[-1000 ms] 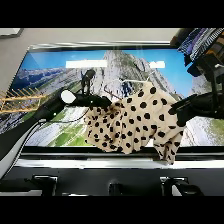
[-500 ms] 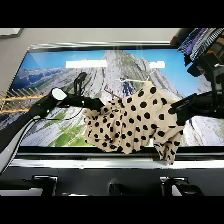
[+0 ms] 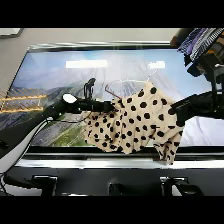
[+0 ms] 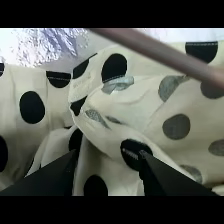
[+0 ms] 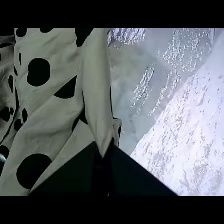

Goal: Fold the clothes and pants, and hang the long-sleeved shirts on hangers.

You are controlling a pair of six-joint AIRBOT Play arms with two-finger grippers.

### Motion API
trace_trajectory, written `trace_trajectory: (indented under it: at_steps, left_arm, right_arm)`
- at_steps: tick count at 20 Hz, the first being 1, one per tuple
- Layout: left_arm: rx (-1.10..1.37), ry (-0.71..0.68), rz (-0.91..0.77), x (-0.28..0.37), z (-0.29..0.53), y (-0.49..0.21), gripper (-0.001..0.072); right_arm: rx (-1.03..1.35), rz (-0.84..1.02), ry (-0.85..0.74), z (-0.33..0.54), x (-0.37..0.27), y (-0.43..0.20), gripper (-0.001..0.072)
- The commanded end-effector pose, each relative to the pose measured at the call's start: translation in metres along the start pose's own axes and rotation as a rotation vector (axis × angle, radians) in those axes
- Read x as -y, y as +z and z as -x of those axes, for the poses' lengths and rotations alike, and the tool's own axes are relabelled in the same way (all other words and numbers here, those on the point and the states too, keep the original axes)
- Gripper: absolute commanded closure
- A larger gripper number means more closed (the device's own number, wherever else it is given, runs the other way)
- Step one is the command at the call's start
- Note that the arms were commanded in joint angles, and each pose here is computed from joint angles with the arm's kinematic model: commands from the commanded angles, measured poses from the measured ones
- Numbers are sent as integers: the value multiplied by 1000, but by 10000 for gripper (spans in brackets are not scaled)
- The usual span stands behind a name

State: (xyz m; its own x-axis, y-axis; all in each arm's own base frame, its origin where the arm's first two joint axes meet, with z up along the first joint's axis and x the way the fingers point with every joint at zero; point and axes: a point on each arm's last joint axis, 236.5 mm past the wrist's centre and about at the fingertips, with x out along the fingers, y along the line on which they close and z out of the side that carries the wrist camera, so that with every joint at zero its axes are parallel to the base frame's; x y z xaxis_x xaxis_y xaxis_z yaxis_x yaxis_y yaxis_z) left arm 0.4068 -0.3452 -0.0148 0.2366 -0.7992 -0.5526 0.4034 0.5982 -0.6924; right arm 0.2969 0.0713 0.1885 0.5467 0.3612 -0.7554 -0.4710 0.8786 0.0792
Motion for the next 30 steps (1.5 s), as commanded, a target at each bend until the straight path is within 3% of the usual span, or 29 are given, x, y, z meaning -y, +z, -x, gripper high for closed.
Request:
trace_trajectory:
  at_steps: [1,2,3,4,5,6,18,30]
  left_arm:
    - [28,-14,47,-2,-11,4,246]
    - [38,-4,54,-5,-13,5,249]
    - [49,5,59,-8,-13,8,302]
    - [60,13,59,-10,-13,10,513]
    - [65,16,57,-11,-13,12,645]
    - [70,18,57,-12,-12,13,681]
    - [118,-16,34,-4,21,45,686]
    - [108,112,-57,-11,37,71,686]
  right_arm:
    - [-19,-11,10,0,-2,-4,682]
    - [-19,-12,10,0,-2,-4,682]
    - [-19,-12,10,0,-2,-4,682]
    - [-19,-12,10,0,-2,-4,682]
    - [-19,-11,10,0,-2,-4,682]
    - [-19,-11,9,0,-2,-5,682]
    - [-66,29,-74,23,3,-25,682]
    - [-98,69,-120,41,2,-41,682]
